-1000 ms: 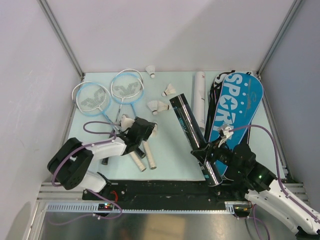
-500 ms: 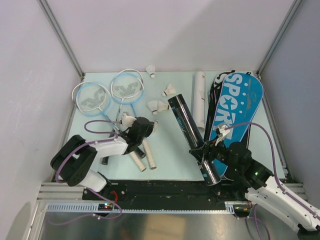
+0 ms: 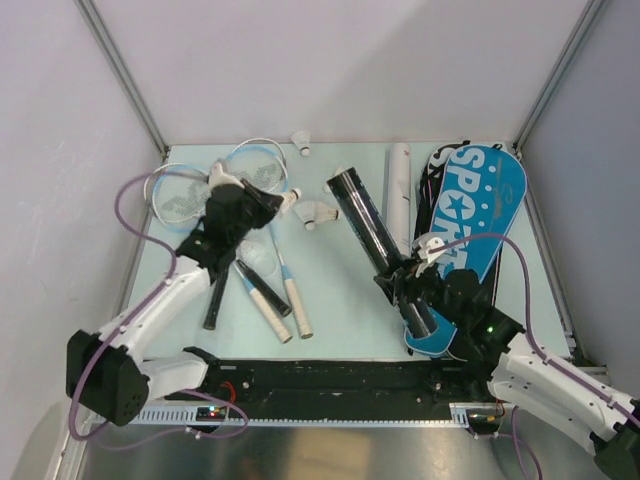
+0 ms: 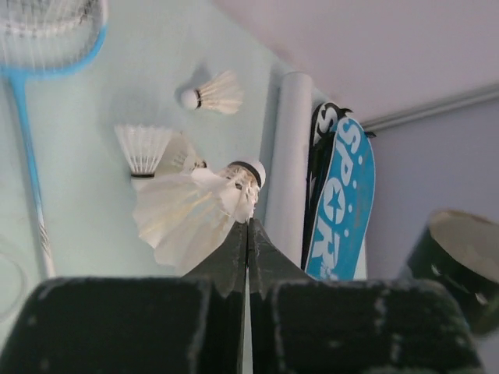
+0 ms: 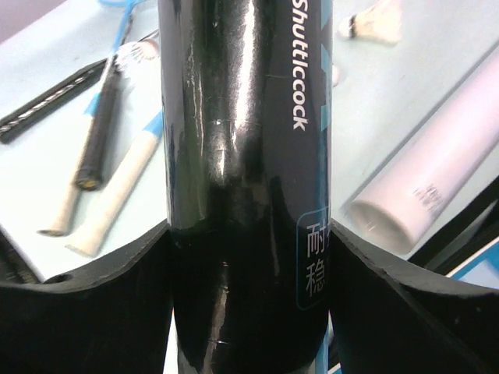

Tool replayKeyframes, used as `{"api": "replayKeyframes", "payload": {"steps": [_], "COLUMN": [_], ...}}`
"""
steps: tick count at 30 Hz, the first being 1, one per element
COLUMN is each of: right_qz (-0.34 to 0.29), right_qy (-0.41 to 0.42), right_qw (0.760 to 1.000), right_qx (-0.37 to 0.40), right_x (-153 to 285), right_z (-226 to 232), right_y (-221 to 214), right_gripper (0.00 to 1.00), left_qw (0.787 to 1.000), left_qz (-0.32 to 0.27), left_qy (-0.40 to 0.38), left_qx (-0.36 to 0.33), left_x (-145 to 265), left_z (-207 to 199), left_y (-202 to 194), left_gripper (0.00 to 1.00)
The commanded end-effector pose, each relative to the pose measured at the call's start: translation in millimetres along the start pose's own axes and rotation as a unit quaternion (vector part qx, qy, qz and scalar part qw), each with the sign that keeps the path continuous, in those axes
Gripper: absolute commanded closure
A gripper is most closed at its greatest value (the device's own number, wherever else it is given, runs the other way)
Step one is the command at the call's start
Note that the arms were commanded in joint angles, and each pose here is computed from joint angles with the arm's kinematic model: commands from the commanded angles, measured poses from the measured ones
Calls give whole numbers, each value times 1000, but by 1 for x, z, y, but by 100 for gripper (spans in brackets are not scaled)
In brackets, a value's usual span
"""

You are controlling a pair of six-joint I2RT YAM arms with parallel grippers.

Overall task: Pack up the badminton gear
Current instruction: Pick up the shuttlecock at the center of the board, then place the shuttlecock at the shuttle tube.

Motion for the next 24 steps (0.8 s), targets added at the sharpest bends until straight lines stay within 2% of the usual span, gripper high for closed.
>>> {"api": "replayKeyframes", "payload": {"steps": [1,5,8,11,16,24], "right_qz": [-128,-152,-184,-189,-204,-211], "right_qy": [14,48,27,18,8,44], "right_qw": [985,964,941,915,892,876], "right_qx": [113,213,281,355,404,431], "right_x": [-12,-23,-28,-31,-30,-30], "right_z": [-4,-13,-20,-24,-28,-22], "right_y": [52,57,64,67,68,67], "right_gripper": [66,65,65,65,65,67], "left_qw": [979,964,949,935,918,903], "left_qz": [67,82,93,101,114,117], "left_qy": [-67,-128,-175,-201,-247,-266], "left_qx": [-180,-217,-246,-273,-288,-315], "left_x": [53,88,112,134,164,192], "left_z": [-18,-39,-60,-71,-78,-73], "left_y": [40,70,89,101,104,101], "left_gripper": [100,100,100,100,100,100]}}
Point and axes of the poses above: each gripper's point midway between its finger pads, its own x axis back along the fingers, its own z axis along the line the jaws close on, y = z × x, the point moved 10 cm from there along x, back along the fingers, and after that the axes turned 10 degrees about -x, right-handed, at the moved point
